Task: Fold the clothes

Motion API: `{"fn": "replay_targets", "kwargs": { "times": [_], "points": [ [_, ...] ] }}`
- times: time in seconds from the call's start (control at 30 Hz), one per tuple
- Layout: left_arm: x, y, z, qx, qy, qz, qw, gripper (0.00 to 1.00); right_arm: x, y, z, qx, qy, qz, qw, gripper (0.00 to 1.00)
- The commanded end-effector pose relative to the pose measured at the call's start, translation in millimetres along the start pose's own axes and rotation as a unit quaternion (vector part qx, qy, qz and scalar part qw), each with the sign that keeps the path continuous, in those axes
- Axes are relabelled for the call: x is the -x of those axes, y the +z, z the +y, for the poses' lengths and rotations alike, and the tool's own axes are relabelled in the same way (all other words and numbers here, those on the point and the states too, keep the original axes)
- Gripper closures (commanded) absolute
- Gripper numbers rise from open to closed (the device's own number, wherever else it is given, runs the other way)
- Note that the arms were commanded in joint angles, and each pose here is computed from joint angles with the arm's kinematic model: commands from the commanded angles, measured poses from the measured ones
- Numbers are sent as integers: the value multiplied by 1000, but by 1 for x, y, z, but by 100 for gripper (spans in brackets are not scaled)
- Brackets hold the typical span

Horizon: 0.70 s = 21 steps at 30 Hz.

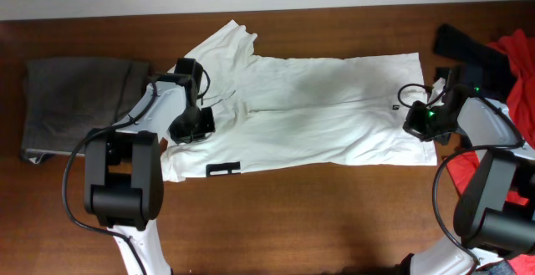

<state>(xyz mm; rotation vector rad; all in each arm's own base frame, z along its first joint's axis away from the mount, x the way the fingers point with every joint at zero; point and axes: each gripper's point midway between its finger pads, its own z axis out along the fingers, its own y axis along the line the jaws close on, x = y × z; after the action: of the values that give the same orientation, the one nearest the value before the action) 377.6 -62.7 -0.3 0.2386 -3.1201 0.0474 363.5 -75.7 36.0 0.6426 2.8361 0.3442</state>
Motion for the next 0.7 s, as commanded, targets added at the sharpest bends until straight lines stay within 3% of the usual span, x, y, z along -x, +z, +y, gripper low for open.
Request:
{"fn": "replay_targets", "kwargs": {
  "times": [0.0,0.33,0.67],
  "points": [
    [-7,22,5,14,5,26,1000,100,-11,13,9,13,-23,8,1000,96],
    [-11,27,7,17,4,38,999,100,-28,39,-26,-81,-16,-7,997,96],
    [-30,25,12,29,4,75,997,100,-73,44,-70,-184,21,41,982,96]
  ]
}}
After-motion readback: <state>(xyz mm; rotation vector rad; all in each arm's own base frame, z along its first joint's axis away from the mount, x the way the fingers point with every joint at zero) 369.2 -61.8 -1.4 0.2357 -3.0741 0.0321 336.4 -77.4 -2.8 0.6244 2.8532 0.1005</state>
